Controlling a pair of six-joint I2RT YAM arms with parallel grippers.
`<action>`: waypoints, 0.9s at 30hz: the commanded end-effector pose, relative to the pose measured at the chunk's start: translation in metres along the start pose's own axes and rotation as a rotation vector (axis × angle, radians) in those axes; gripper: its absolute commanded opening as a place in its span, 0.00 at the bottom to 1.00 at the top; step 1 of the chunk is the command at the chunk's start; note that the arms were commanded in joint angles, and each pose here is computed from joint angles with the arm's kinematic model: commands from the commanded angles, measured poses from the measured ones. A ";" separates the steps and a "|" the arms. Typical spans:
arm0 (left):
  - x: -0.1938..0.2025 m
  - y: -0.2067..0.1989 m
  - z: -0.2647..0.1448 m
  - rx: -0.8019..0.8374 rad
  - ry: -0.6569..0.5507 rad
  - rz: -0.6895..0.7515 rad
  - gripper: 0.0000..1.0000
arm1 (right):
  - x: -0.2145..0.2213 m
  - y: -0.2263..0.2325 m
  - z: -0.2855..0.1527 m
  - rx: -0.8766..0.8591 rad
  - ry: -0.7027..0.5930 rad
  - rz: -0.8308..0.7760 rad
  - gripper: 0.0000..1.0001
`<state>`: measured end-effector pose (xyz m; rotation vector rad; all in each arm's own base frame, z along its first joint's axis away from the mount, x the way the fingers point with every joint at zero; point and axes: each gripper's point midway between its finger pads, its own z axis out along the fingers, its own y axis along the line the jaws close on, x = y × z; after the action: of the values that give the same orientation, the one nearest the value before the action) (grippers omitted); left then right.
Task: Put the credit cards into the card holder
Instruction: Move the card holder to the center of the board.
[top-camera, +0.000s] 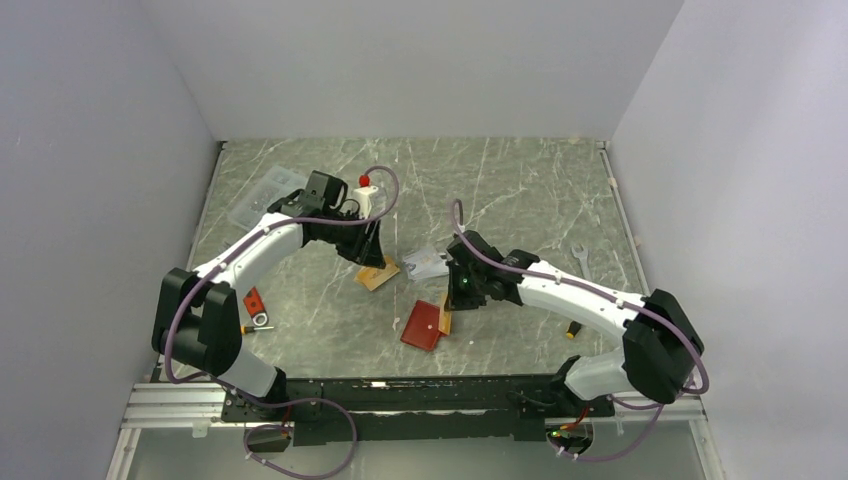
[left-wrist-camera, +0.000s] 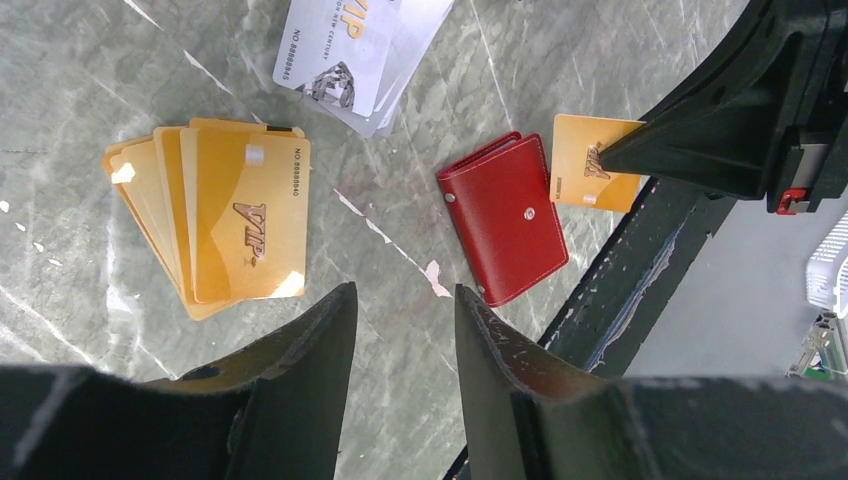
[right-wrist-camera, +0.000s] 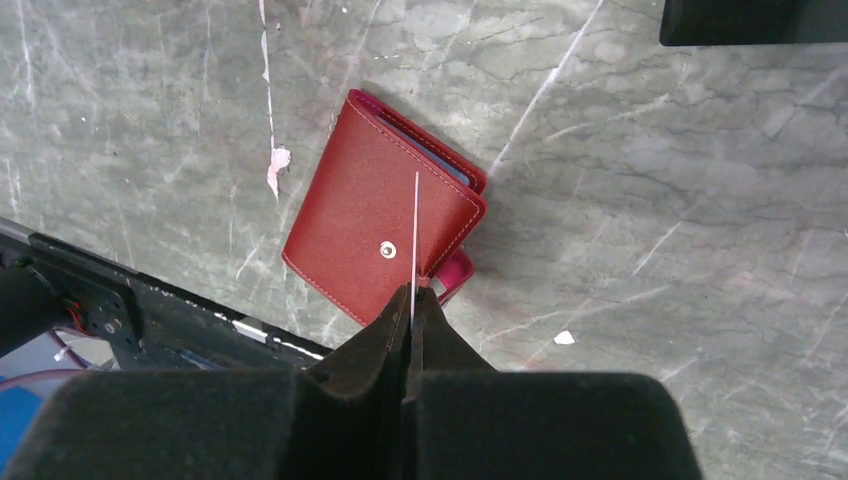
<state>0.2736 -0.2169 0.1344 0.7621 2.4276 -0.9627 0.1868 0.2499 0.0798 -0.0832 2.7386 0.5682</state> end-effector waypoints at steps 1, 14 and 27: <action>-0.012 -0.013 -0.005 0.004 -0.020 0.048 0.46 | 0.004 -0.009 -0.009 0.024 -0.021 0.024 0.00; 0.028 -0.063 0.060 -0.064 0.203 0.317 0.67 | 0.043 -0.039 0.008 -0.003 -0.043 0.171 0.00; 0.060 -0.080 0.101 -0.272 0.290 0.559 0.73 | 0.056 -0.063 0.025 0.000 -0.107 0.267 0.00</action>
<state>0.1796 -0.3094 0.0696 1.4759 2.3555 -0.4353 0.1479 0.2184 0.0315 0.2348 2.6910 0.7000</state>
